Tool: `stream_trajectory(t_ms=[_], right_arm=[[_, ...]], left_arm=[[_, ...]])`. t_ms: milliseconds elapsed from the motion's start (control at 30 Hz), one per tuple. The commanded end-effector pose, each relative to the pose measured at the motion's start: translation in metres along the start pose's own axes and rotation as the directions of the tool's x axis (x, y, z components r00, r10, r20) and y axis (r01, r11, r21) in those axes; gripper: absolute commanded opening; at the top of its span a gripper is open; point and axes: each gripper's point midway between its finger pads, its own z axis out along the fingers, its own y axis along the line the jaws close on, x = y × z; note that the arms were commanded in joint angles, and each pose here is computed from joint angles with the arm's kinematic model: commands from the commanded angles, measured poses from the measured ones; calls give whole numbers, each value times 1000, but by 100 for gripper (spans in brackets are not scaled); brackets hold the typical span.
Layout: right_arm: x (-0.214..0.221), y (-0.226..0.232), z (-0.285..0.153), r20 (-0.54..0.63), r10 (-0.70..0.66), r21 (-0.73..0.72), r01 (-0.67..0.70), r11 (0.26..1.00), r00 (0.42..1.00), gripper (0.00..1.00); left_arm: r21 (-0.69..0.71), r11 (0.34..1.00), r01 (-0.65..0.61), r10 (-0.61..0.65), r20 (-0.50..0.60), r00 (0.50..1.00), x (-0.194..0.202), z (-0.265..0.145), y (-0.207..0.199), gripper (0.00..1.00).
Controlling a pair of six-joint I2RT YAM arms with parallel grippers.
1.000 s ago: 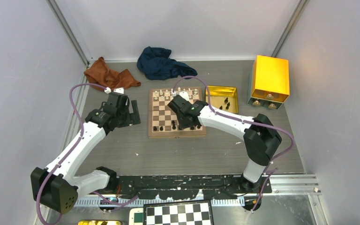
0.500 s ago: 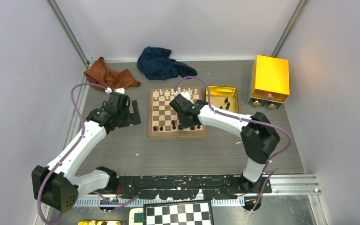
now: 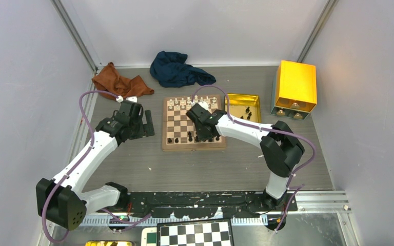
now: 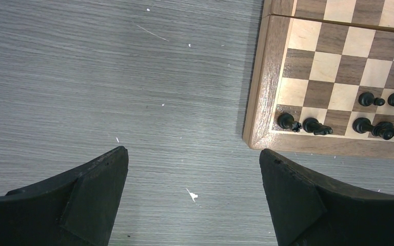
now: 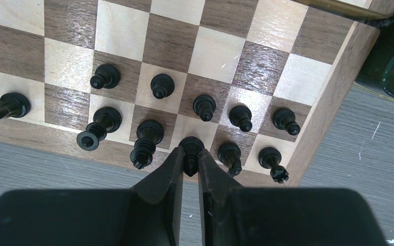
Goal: Set up the chess pieces on the board
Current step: Place the chess piece on the chessboard.
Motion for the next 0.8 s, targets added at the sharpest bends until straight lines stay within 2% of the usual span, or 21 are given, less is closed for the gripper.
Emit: stream_trajectory(t_ms=[0,767], right_arm=[[-8,3,2,26,10,-18,-9,1000,1000,1],[-5,3,11,19,14,-21,-13,1000,1000,1]], left_arm=[[11,1000,12,-13,32,999,-10,0,-3,100],[13,1000,8,-8,22,1000,-7,2,-4,99]])
